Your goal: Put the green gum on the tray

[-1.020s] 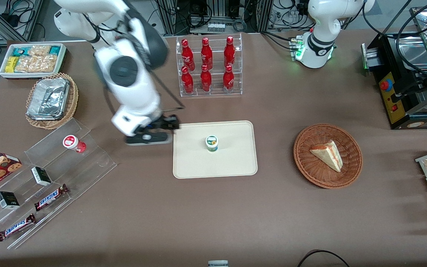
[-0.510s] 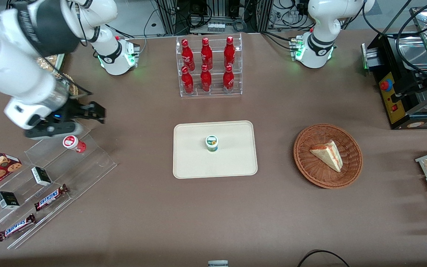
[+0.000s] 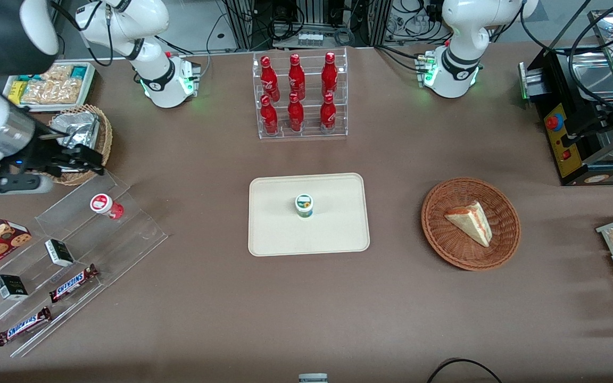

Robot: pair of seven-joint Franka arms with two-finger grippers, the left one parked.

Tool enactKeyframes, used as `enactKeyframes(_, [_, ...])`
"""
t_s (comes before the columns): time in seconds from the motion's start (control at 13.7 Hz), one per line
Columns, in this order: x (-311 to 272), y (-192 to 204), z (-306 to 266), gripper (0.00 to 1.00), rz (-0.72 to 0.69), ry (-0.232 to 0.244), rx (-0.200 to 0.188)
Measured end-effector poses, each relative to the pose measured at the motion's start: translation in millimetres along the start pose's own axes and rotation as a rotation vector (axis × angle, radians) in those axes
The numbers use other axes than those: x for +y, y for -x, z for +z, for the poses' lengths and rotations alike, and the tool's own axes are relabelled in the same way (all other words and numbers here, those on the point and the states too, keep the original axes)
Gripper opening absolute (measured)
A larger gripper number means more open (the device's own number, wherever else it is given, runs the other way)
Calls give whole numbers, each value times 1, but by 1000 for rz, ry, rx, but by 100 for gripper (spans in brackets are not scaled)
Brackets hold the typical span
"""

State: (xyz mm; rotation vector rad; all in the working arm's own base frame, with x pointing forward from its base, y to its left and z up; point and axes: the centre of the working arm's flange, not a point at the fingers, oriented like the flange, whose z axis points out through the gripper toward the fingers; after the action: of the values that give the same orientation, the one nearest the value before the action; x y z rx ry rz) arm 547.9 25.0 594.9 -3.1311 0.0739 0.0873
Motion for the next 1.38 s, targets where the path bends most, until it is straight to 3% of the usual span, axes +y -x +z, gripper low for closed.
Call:
enactKeyframes(0.29, [28,1,-2,100,42,-3,-10])
enactKeyframes(1.38, [91,11,-9,100,-24,-13,-24])
